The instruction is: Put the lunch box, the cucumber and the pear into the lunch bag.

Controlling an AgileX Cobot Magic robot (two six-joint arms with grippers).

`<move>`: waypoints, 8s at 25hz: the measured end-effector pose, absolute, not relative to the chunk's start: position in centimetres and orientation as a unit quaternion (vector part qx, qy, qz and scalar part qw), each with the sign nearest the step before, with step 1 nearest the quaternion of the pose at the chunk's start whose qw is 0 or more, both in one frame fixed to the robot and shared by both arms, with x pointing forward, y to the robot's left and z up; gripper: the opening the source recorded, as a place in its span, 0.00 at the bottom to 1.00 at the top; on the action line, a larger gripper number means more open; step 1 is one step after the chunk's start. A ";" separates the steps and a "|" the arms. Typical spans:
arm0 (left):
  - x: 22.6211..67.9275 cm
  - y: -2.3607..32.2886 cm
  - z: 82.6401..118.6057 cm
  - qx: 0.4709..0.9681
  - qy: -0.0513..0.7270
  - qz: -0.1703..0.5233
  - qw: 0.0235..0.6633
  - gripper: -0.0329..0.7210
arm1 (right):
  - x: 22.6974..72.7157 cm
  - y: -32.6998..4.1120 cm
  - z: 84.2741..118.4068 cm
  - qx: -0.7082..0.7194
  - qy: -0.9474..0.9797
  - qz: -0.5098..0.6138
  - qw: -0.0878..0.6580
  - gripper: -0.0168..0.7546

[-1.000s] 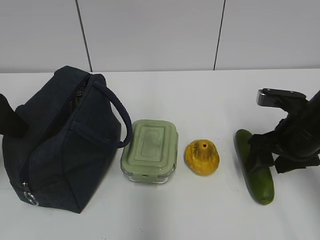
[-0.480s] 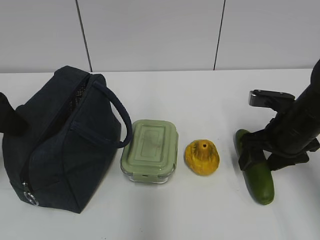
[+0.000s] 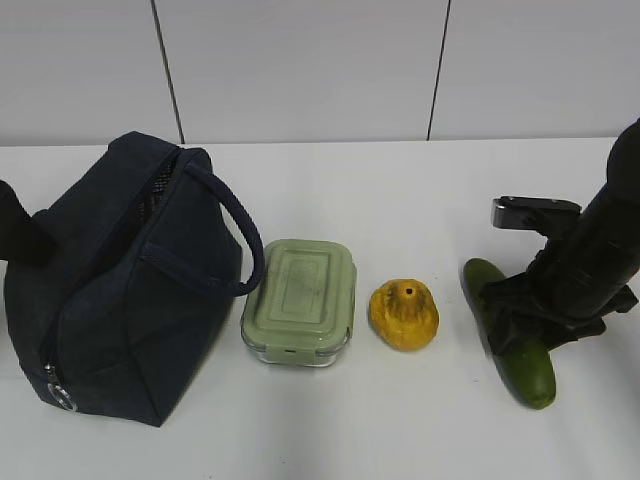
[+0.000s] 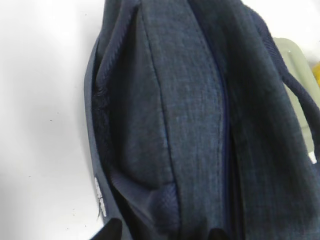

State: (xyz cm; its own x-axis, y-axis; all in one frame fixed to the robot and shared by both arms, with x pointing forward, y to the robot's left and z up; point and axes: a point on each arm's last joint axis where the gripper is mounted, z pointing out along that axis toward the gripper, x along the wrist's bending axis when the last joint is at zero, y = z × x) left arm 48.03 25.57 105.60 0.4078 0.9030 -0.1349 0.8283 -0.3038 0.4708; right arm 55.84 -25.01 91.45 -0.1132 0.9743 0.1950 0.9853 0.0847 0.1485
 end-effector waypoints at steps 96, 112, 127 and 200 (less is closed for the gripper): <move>48.5 24.1 104.5 0.822 0.522 0.072 0.216 0.05 | 56.0 -0.5 99.2 -0.441 -0.853 -0.281 0.003 0.44; 48.5 24.1 104.5 0.823 0.521 0.073 0.215 0.05 | 56.9 1.0 104.7 -0.362 -0.869 -0.338 -0.009 0.81; 48.5 24.1 104.5 0.823 0.521 0.073 0.214 0.05 | 58.1 -6.8 108.9 -0.454 -0.870 -0.170 -0.086 0.79; 48.4 24.2 104.5 0.825 0.520 0.070 0.211 0.05 | 57.7 -11.1 112.0 -0.448 -0.869 -0.200 -0.063 0.24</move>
State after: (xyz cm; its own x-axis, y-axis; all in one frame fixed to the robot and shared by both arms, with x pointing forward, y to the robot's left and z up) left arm 48.38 24.16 104.46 0.4489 0.8876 -0.1033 0.8285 -0.3701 0.4203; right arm 57.68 -11.13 112.03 -0.5908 0.8037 0.0700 0.7534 0.5186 0.4043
